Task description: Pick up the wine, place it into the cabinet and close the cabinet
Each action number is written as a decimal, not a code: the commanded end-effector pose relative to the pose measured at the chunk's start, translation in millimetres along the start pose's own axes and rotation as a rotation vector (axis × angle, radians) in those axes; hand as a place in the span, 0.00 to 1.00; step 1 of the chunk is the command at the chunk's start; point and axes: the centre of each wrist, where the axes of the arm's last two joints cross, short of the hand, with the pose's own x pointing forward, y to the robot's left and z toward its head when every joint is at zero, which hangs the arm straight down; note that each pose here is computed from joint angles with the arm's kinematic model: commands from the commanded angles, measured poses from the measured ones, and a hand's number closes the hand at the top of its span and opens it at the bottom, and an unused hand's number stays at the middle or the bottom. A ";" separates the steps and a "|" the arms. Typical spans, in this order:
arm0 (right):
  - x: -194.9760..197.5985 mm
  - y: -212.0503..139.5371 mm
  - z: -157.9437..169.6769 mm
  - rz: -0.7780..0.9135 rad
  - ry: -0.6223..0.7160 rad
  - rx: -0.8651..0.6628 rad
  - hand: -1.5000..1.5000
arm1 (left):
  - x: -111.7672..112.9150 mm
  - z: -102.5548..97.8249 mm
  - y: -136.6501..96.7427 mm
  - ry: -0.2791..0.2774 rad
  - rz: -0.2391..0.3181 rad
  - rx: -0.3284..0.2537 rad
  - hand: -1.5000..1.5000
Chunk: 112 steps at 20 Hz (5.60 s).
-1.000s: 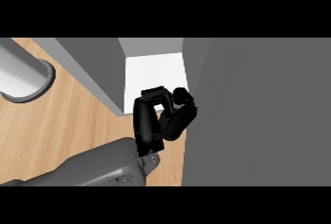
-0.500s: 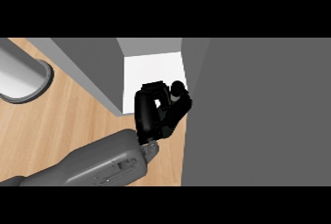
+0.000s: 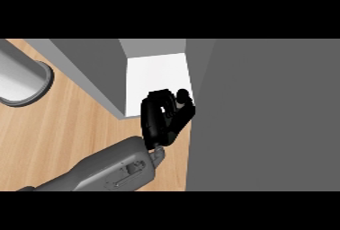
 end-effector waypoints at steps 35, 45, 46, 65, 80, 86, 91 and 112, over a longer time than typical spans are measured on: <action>-10.1 -11.3 5.0 -0.034 0.016 0.000 0.00 | -28.2 -124.1 13.5 -0.092 0.031 -0.089 1.00; -3.0 -9.4 3.0 -0.004 0.008 -0.005 0.00 | -41.0 -159.9 27.4 -0.118 -0.038 -0.041 0.00; -3.4 -5.6 4.0 -0.016 -0.002 -0.005 0.00 | -52.4 -166.2 44.9 -0.108 -0.045 -0.045 0.00; -5.3 -8.3 12.0 -0.005 0.017 -0.005 0.00 | -67.4 -168.1 43.6 -0.119 -0.056 -0.040 0.00; -10.8 3.5 6.2 -0.040 0.004 -0.003 0.00 | -46.2 -152.7 3.0 -0.206 0.094 -0.120 0.00; 2.1 14.5 11.0 -0.032 0.016 0.012 0.00 | -53.3 -147.8 5.0 -0.255 0.197 -0.128 0.00; -12.6 -12.4 14.6 -0.029 0.026 -0.019 0.00 | -55.1 -136.3 0.9 -0.291 0.256 -0.171 0.00; 17.7 -1.2 32.6 0.057 0.061 -0.114 0.00 | -59.4 29.2 18.8 -0.236 0.483 -0.315 0.00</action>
